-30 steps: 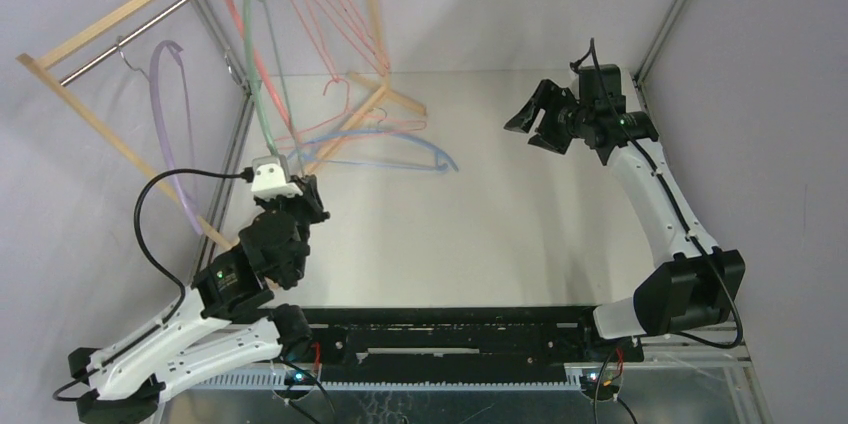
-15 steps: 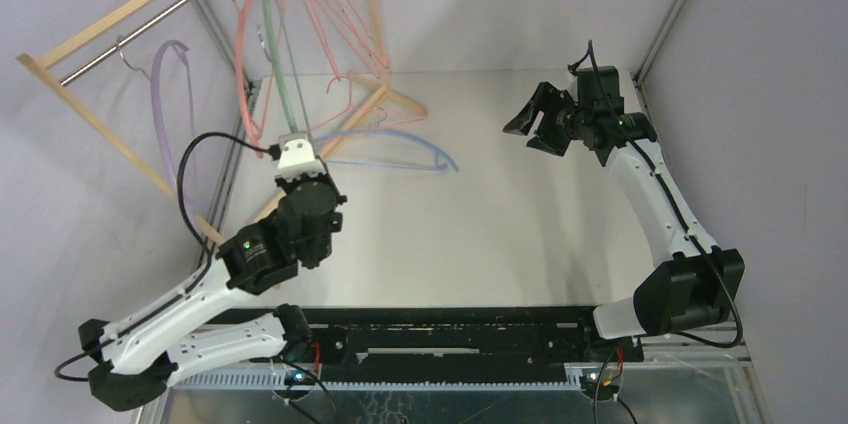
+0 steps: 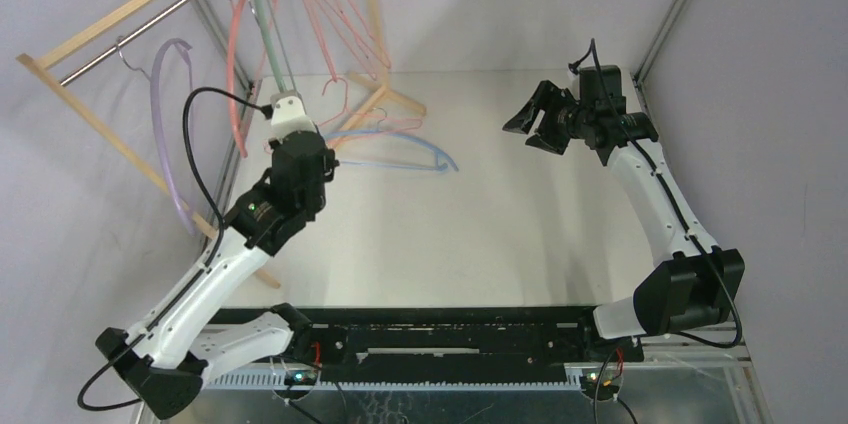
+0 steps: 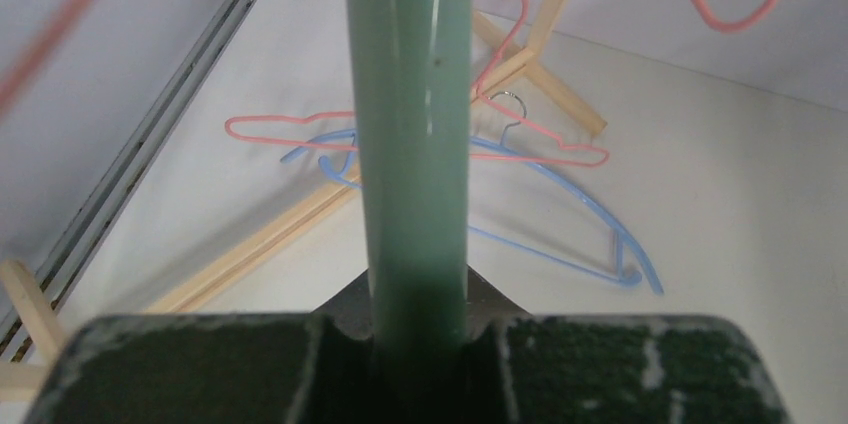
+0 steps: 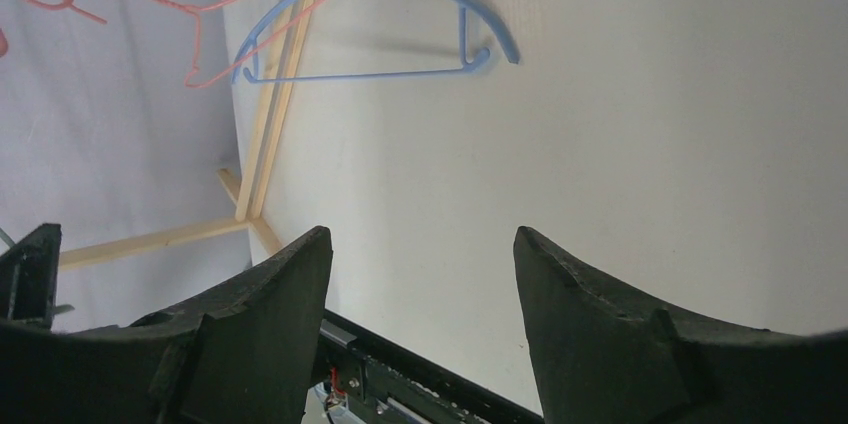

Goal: Organize the hangers
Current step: Place the hanger at the clothesline.

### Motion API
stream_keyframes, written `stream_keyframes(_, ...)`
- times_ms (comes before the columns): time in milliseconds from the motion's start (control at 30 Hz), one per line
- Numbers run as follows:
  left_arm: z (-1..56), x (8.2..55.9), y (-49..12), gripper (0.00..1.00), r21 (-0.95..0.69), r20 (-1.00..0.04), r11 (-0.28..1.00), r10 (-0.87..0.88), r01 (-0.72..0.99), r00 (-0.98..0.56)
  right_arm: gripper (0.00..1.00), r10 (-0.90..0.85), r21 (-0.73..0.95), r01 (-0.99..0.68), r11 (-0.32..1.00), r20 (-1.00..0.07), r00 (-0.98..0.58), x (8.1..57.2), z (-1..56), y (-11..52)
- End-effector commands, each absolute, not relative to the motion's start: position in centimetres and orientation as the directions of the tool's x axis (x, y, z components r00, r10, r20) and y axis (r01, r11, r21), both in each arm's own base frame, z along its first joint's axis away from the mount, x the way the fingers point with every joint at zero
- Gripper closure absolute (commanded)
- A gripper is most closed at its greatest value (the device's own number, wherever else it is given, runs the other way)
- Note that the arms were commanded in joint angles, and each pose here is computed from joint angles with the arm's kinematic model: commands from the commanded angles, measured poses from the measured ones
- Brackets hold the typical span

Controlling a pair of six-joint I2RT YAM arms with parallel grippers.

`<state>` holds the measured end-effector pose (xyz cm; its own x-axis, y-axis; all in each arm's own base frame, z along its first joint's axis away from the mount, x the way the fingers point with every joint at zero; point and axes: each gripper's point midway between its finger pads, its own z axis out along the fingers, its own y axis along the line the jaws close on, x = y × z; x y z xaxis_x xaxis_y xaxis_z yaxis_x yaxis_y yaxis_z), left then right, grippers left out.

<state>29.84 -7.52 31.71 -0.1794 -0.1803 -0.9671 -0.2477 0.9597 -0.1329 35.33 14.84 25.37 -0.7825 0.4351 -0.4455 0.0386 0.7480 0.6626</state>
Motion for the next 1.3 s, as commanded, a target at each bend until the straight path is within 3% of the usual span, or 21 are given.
stream_keyframes(0,35.3,32.3,-8.2,1.00,-0.177,-0.971,0.969,-0.200,-0.171,-0.130,0.26,0.443,0.681,0.001,0.732,-0.475,-0.761,36.2,26.4,15.0)
stream_keyframes(433,36.7,38.7,-7.8,1.00,-0.175,-0.974,0.976,-0.190,-0.126,-0.122,0.26,0.458,0.681,0.025,0.732,-0.464,-0.758,36.6,25.9,14.1)
stream_keyframes(800,38.6,39.8,-7.3,1.00,-0.181,-0.978,0.974,-0.193,-0.138,-0.077,0.26,0.470,0.698,0.047,0.715,-0.430,-0.771,37.2,25.2,14.1)
stream_keyframes(1267,36.5,41.3,-4.2,1.00,-0.256,-0.950,0.940,-0.288,-0.227,-0.120,0.27,0.481,0.709,0.068,0.702,-0.401,-0.780,37.8,24.4,14.0)
